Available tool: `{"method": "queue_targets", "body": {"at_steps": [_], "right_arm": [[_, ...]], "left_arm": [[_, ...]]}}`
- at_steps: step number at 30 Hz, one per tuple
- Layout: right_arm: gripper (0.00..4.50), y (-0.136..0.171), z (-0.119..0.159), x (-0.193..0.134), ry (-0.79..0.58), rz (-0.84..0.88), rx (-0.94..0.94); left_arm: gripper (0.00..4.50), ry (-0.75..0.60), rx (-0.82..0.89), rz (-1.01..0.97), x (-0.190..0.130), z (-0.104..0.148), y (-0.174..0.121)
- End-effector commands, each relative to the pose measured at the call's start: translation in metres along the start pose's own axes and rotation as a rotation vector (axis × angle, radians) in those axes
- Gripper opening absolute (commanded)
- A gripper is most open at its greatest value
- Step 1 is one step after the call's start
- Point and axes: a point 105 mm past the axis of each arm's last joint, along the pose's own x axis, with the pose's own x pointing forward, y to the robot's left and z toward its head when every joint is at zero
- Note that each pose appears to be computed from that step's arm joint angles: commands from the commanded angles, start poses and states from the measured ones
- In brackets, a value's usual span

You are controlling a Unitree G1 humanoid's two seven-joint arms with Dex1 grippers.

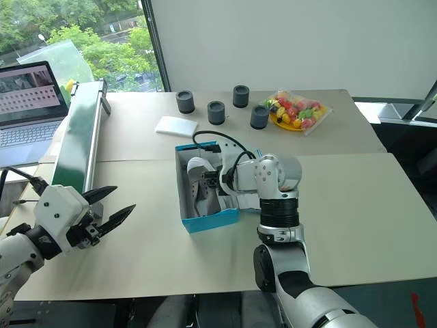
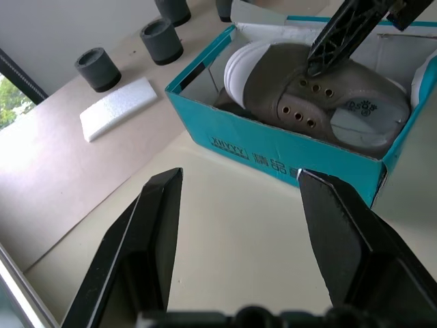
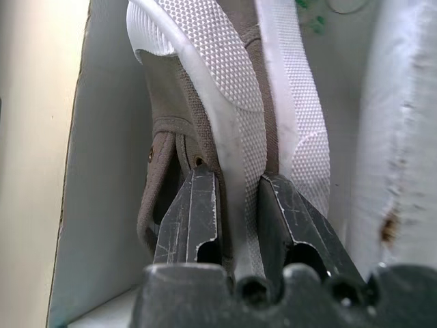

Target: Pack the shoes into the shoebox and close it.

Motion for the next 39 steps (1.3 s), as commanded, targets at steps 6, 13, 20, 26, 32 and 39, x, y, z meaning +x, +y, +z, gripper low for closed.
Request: {"method": "queue_targets", "body": {"at_steps": [6, 13, 20, 26, 32, 39], "right_arm": [[0.46, 0.038, -0.01, 0.025, 0.115, 0.088, -0.137], [1.96, 0.025, -0.005, 0.041, 0.109, 0.059, -0.153], [3.97, 0.029, 0.044, 0.021, -0.055, 0.095, -0.143], [3.97, 0.033, 0.103, -0.034, -0.277, 0.19, -0.132], [3.97, 0.053, 0.108, -0.094, -0.341, 0.594, -0.102], [1.66, 0.01, -0.004, -0.139, -0.144, 0.866, -0.417]], "left_arm": [[2.87, -0.033, 0.042, 0.007, 0.009, 0.007, 0.004], [2.93, -0.034, 0.053, 0.008, 0.011, 0.008, 0.006], [2.93, -0.034, 0.056, 0.008, 0.011, 0.009, 0.006], [2.93, -0.032, 0.052, -0.009, 0.015, 0.007, 0.006], [2.93, -0.033, 0.058, -0.015, 0.018, 0.007, 0.009], [2.93, -0.051, 0.06, -0.039, 0.022, 0.009, 0.009]]}}
